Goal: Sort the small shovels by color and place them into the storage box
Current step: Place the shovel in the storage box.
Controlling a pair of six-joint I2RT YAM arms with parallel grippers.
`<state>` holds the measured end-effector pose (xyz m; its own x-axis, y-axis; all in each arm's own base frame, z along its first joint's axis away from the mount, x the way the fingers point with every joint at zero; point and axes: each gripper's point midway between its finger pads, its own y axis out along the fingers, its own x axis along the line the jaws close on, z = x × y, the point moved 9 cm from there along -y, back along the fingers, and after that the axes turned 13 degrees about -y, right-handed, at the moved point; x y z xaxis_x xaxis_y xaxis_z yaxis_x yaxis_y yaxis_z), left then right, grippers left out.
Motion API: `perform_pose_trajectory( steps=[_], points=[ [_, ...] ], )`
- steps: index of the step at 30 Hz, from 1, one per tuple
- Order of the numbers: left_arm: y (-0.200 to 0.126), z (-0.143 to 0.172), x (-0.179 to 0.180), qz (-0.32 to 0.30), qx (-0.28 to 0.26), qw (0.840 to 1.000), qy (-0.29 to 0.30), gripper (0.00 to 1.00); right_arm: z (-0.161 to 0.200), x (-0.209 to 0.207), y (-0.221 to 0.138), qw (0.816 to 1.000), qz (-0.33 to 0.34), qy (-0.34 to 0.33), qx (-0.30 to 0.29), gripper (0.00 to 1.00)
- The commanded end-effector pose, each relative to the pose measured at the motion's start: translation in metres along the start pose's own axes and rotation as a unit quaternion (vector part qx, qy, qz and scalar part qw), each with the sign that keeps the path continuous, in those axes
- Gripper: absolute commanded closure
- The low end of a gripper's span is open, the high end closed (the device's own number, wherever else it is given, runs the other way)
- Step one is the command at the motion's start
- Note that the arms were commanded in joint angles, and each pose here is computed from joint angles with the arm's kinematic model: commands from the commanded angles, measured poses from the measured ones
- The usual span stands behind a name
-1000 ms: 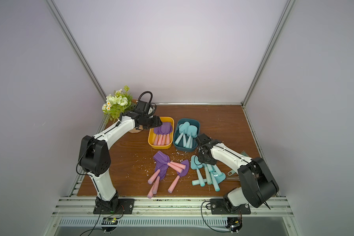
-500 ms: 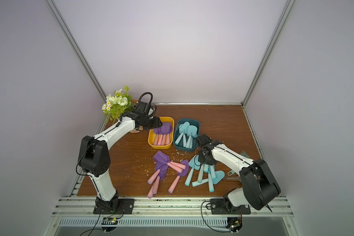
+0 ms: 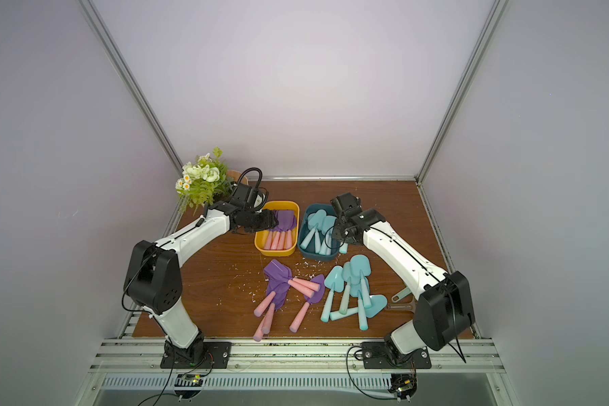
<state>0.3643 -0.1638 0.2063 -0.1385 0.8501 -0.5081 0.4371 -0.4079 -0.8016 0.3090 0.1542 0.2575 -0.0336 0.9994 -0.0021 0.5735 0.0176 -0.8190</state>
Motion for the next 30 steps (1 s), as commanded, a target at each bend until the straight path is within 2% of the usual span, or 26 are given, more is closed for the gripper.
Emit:
perform_pose_trajectory(
  steps=[1,8,13,18,22,23,28,30],
  points=[
    [-0.013,0.008,0.001,-0.005,-0.021,1.000,0.003,0.39,-0.012,0.020,0.018,0.999,-0.046,-0.013,0.010,0.84],
    [-0.026,0.026,0.015,-0.026,-0.017,0.999,0.009,0.38,-0.023,0.063,0.066,0.993,-0.112,-0.005,0.042,0.83],
    [-0.032,0.042,0.031,-0.057,-0.004,0.998,0.024,0.38,-0.024,0.084,0.090,0.990,-0.130,-0.009,0.062,0.82],
    [-0.036,0.058,0.044,-0.067,0.002,0.998,0.012,0.38,-0.016,0.089,0.105,0.988,-0.133,0.005,0.082,0.81],
    [-0.041,0.059,0.044,-0.067,-0.007,0.998,0.012,0.38,-0.012,0.088,0.108,0.988,-0.129,0.015,0.087,0.78],
    [-0.042,0.060,0.044,-0.066,-0.007,0.998,0.011,0.38,-0.011,0.087,0.109,0.988,-0.124,0.016,0.089,0.75],
    [-0.042,0.066,0.045,-0.061,0.005,0.998,0.015,0.38,-0.012,0.084,0.106,0.990,-0.106,0.018,0.091,0.50],
    [-0.041,0.069,0.045,-0.062,0.011,0.998,0.016,0.38,-0.014,0.082,0.103,0.991,-0.097,0.016,0.086,0.45]
  ],
)
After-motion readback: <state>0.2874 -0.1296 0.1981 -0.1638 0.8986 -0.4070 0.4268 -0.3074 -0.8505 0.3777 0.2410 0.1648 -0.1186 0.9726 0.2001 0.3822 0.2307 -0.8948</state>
